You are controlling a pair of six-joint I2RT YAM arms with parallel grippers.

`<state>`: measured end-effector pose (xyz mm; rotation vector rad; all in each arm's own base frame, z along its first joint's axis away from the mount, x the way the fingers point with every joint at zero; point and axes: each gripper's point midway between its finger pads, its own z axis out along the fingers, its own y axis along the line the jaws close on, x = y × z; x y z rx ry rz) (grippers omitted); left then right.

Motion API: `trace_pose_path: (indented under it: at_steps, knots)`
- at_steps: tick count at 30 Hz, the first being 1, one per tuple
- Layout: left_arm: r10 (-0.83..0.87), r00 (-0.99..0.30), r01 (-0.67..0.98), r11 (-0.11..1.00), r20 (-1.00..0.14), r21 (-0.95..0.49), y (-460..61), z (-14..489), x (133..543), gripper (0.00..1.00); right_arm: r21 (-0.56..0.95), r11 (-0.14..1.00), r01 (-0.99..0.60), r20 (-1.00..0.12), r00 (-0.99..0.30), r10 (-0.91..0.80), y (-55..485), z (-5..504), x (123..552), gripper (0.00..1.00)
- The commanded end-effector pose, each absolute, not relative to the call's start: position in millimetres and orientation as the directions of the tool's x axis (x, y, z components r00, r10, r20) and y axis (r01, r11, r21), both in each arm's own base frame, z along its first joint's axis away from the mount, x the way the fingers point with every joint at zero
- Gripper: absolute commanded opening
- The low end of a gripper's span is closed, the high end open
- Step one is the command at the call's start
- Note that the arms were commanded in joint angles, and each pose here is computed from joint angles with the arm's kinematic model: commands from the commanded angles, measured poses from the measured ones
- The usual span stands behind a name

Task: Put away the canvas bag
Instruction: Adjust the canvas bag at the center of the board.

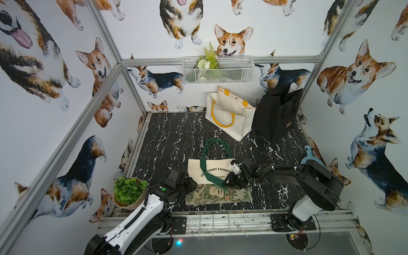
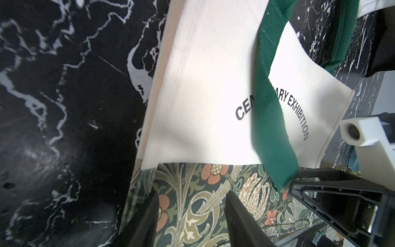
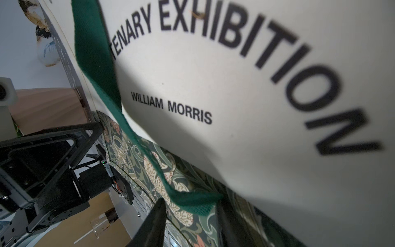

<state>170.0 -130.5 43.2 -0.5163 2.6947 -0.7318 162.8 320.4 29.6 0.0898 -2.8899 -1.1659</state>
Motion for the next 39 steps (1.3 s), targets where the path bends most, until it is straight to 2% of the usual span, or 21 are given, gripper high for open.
trace_pose_path:
  at_steps: [1,14,17,21,24,31,39]
  knots:
    - [-0.418,-0.889,-0.263,0.802,-0.188,-0.537,-131,42,170,0.53,0.704,0.709,-0.044,-0.025,-0.999,-0.037,327,34,172,0.42]
    - [-0.414,-0.891,-0.261,0.802,-0.186,-0.538,-131,40,168,0.53,0.737,0.674,-0.055,-0.028,-0.998,-0.050,355,45,189,0.43]
    - [-0.415,-0.890,-0.261,0.802,-0.188,-0.537,-131,40,169,0.53,0.733,0.677,-0.068,-0.035,-0.997,-0.062,359,49,191,0.39]
    - [-0.416,-0.890,-0.260,0.802,-0.189,-0.538,-132,41,170,0.53,0.716,0.691,-0.102,-0.059,-0.995,-0.085,361,58,193,0.28]
    - [-0.412,-0.891,-0.256,0.803,-0.190,-0.538,-132,42,170,0.53,0.652,0.736,-0.180,-0.113,-0.984,-0.140,361,65,190,0.23]
    - [-0.400,-0.894,-0.240,0.809,-0.203,-0.537,-133,49,173,0.53,0.495,0.797,-0.347,-0.208,-0.938,-0.279,367,78,184,0.02]
    - [-0.348,-0.895,-0.183,0.857,-0.278,-0.482,-127,79,183,0.53,0.204,0.786,-0.584,-0.348,-0.794,-0.499,365,102,182,0.01]
